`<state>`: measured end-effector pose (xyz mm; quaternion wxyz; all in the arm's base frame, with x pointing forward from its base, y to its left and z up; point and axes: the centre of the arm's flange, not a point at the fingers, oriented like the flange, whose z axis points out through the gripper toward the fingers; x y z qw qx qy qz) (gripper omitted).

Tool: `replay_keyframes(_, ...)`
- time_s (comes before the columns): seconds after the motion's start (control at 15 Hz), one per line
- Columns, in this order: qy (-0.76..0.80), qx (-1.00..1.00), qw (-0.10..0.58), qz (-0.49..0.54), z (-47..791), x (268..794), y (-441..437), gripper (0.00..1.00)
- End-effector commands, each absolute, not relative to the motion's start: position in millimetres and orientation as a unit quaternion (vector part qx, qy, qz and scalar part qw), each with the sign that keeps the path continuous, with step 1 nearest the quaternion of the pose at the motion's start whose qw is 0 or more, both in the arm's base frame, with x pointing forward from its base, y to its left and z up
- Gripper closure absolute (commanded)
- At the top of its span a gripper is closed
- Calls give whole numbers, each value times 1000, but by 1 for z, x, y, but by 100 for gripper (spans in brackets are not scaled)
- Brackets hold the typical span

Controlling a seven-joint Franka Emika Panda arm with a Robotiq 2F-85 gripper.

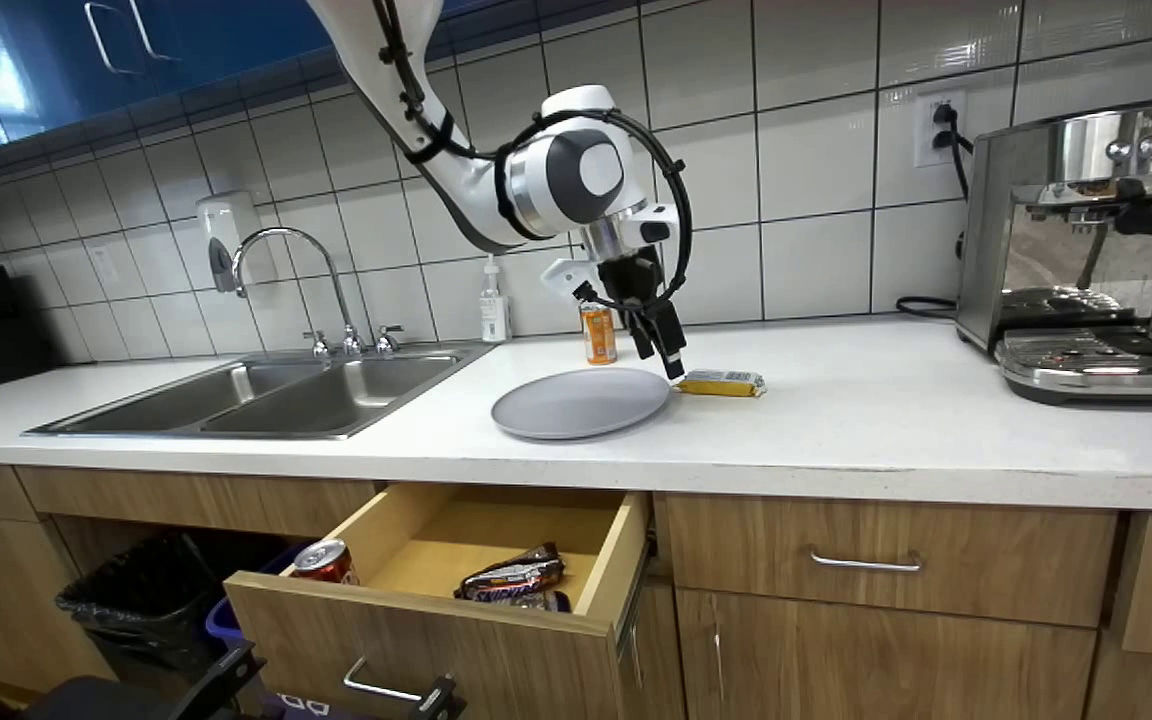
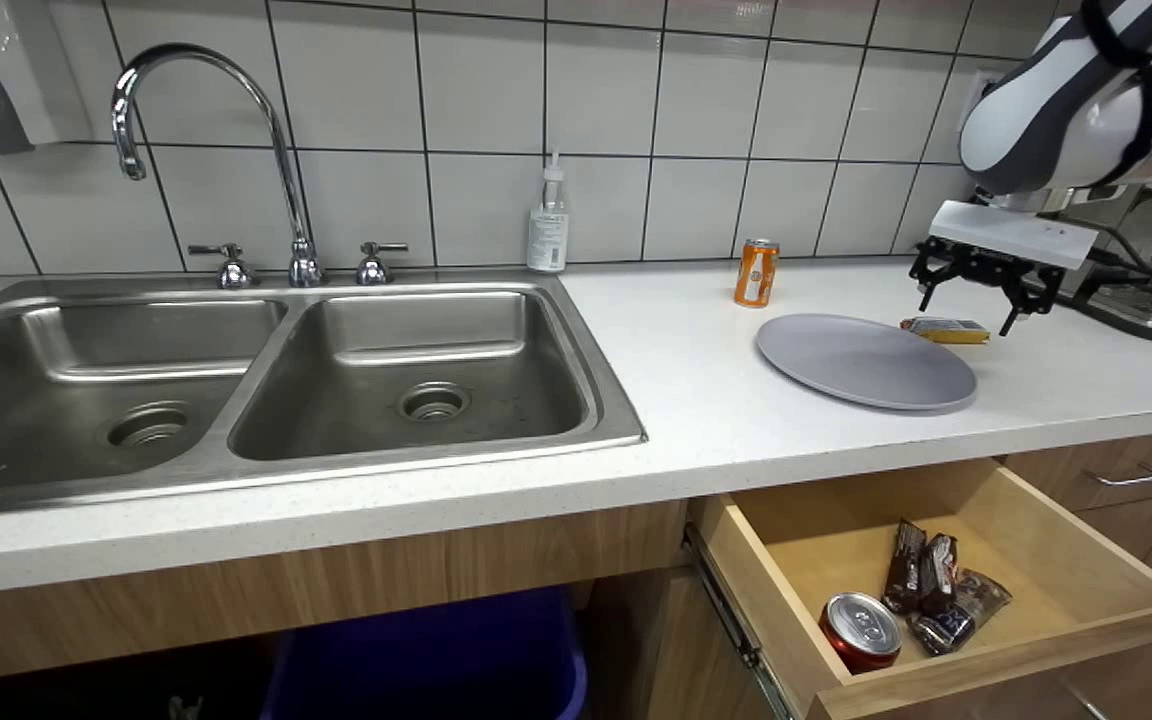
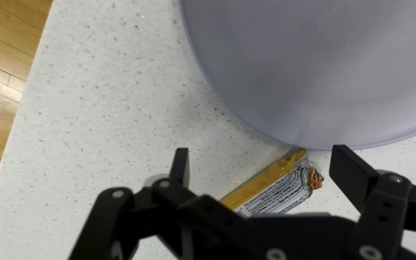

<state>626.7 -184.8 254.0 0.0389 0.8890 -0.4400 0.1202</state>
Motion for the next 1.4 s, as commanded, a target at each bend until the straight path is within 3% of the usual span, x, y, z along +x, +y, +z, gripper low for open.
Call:
replay_keyframes(0.0,-486,866,40,110,254,651,-200,0)
replay_keyframes(1.33,-585,805,41,89,227,718,-245,0)
